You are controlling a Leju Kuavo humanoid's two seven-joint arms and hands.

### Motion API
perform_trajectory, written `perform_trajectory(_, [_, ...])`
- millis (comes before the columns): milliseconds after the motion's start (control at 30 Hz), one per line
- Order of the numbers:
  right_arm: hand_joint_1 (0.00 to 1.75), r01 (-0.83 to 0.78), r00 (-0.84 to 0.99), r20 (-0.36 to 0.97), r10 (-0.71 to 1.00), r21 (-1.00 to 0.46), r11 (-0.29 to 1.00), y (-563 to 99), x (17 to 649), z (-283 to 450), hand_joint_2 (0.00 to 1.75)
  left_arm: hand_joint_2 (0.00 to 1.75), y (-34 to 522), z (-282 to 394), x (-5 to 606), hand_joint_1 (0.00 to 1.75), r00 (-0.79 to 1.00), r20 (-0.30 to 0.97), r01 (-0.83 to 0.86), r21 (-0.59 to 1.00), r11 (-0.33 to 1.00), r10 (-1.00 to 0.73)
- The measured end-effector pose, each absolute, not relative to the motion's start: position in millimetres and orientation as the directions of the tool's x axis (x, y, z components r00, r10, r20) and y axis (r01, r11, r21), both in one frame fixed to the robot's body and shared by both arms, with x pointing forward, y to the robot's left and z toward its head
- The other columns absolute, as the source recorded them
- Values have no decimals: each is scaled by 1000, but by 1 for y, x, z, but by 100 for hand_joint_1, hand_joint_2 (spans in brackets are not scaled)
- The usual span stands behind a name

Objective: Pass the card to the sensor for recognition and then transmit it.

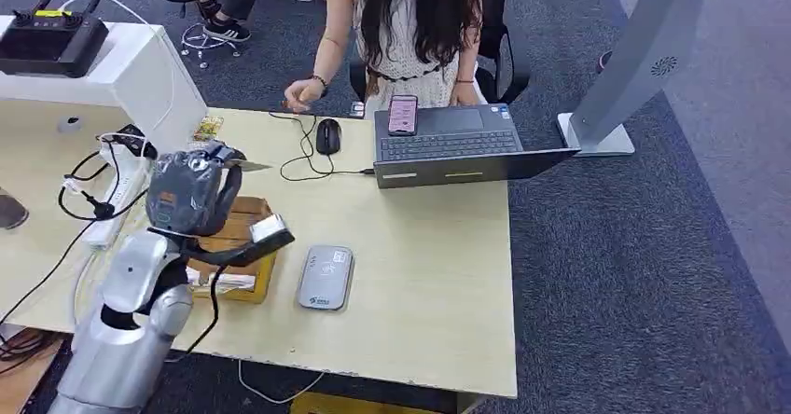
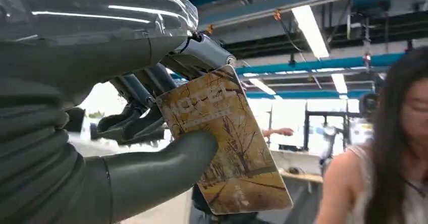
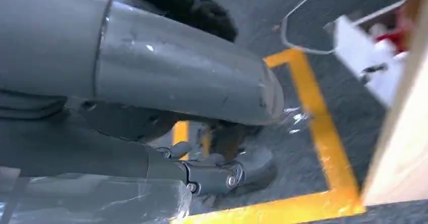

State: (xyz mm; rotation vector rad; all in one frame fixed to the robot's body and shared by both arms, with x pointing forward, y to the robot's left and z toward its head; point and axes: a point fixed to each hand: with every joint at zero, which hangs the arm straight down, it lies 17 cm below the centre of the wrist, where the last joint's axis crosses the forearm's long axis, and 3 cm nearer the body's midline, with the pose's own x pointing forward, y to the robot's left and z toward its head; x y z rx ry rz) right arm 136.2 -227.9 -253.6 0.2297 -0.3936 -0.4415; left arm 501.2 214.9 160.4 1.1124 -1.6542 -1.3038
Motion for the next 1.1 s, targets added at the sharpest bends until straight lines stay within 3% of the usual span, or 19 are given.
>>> perform_trajectory(533, [0, -12, 991, 132, -26, 276, 961, -230, -12, -267, 0, 175, 195, 20, 468, 175, -266, 128, 121, 988, 99, -955])
perform_trajectory(733, [0, -30, 998, 68, 13, 261, 965, -246, -52, -266, 0, 175, 189, -10, 455, 175, -281, 137, 191, 978, 85, -950])
perform_trajectory(1100, [0, -21, 999, 41, 11, 256, 967, -257, -65, -265, 0, 175, 175, -28, 441, 175, -328, 143, 222, 973, 71, -934])
